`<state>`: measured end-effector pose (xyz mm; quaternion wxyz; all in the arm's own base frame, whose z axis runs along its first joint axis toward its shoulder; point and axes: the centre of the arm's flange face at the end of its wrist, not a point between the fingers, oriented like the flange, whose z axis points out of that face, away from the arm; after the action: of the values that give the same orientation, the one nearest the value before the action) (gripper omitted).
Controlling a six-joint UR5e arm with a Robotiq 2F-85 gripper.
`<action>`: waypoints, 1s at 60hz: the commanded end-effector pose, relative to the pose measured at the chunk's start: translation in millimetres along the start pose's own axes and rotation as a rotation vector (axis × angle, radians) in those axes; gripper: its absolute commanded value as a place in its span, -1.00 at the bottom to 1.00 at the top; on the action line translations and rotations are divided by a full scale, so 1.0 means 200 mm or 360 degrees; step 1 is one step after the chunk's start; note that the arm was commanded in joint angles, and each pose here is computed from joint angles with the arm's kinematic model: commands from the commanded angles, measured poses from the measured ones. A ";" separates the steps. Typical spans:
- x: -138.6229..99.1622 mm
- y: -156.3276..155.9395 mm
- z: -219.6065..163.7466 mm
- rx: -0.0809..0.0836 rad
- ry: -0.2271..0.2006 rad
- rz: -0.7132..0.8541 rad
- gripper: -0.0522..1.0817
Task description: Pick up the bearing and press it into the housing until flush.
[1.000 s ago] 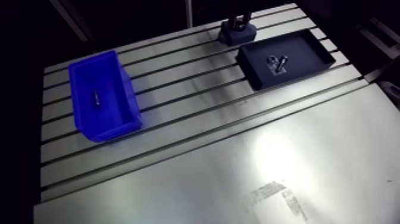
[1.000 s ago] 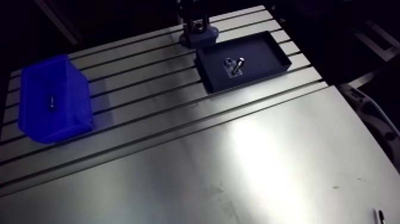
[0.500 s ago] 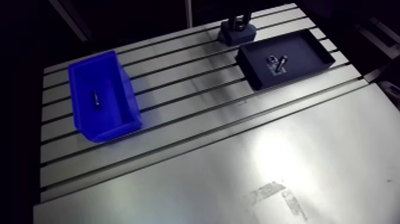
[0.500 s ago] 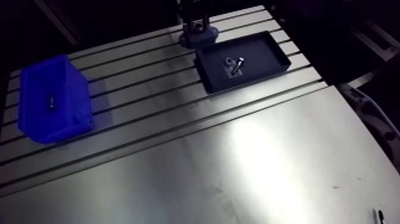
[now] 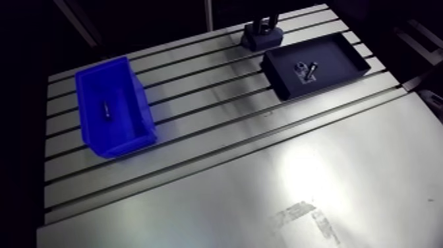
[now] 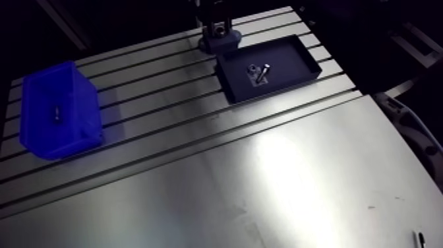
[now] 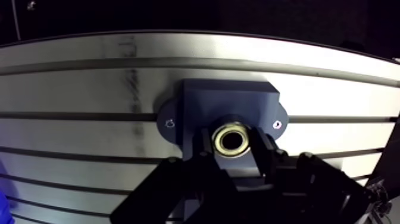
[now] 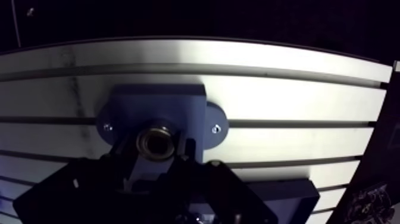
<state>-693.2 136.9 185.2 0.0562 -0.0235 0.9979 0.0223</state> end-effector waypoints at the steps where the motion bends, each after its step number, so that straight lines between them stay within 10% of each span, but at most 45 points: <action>1: 0.00 0.00 0.00 0.0002 -0.0002 -0.0003 0.26; 43: -0.01 0.00 0.01 0.0007 -0.0005 -0.0004 0.24; 47: -0.01 0.00 -0.01 0.0018 0.0007 -0.0003 -0.23; 48: -0.01 0.00 -0.01 0.0015 0.0006 -0.0003 -0.81; 60: -0.01 0.00 -0.09 0.0002 0.0044 -0.0002 -0.90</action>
<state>-691.2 135.9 188.8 0.0533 -0.0246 0.9981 0.0187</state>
